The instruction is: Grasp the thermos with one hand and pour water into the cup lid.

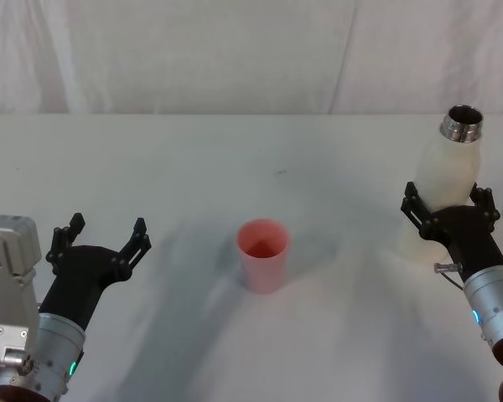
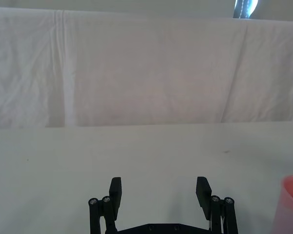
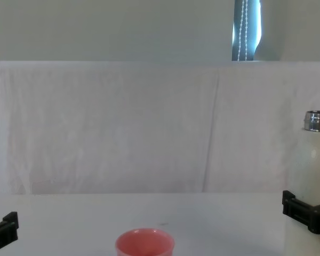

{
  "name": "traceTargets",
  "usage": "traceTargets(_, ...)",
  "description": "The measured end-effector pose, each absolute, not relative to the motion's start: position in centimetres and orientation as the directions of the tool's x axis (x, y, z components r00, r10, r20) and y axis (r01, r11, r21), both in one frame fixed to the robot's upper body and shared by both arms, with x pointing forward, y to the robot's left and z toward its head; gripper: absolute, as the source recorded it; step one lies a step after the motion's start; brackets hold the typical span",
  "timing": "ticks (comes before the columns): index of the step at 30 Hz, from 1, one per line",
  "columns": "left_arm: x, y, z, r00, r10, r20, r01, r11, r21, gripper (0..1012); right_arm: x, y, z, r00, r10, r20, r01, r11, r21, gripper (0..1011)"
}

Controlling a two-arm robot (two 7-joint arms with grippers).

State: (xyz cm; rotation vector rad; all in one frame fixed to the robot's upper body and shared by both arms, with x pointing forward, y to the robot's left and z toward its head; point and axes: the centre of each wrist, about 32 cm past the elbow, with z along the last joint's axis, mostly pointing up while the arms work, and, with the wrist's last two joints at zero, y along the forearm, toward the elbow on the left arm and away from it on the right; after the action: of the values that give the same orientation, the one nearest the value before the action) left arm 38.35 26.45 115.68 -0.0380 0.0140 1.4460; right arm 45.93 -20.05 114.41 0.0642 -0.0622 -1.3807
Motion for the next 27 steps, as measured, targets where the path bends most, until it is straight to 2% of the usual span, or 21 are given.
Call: traceTargets(27, 38.4, 26.5, 115.7, 0.125, 0.992, -0.033, -0.992, 0.124, -0.018, 1001, 46.4, -20.4, 116.9, 0.201, -0.976, 0.084, 0.968, 0.211, 0.136, 955)
